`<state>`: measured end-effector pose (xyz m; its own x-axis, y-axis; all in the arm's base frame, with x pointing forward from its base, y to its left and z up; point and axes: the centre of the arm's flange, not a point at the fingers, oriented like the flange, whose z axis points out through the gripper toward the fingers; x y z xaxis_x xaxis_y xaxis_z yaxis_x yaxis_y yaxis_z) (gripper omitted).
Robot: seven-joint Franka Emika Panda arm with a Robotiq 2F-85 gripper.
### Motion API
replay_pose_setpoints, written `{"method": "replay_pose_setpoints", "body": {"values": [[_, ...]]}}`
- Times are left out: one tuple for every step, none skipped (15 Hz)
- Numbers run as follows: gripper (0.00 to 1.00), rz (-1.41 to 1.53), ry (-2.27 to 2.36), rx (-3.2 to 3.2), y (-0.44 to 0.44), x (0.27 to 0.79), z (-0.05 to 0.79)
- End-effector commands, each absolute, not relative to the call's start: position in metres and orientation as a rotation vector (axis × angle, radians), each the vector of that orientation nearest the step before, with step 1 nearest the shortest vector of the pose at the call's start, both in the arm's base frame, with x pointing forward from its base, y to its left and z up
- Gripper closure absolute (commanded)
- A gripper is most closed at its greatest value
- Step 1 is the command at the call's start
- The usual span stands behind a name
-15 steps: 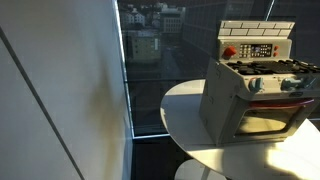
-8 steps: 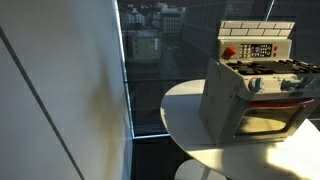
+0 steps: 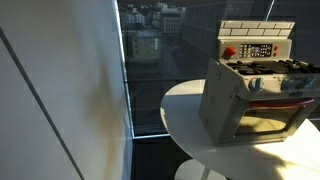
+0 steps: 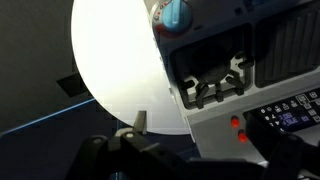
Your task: Press the right top button on the stove
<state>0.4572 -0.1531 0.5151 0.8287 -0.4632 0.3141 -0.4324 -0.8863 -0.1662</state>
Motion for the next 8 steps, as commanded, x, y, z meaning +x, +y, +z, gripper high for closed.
{"method": "replay_pose_setpoints", "body": {"values": [[0.0,-0.547,0.74,-2.91,-0.154,0.492,0.511],[0.0,-0.546,0.733,-2.914,-0.153,0.498,0.507],[0.0,-0.553,0.729,-2.917,-0.153,0.503,0.504],[0.0,-0.558,0.72,-2.919,-0.153,0.507,0.5],[0.0,-0.563,0.711,-2.92,-0.153,0.511,0.498],[0.0,-0.573,0.706,-2.918,-0.154,0.513,0.495],[0.0,-0.593,0.702,-2.916,-0.154,0.516,0.493],[0.0,-0.612,0.691,-2.914,-0.154,0.517,0.49]]}}
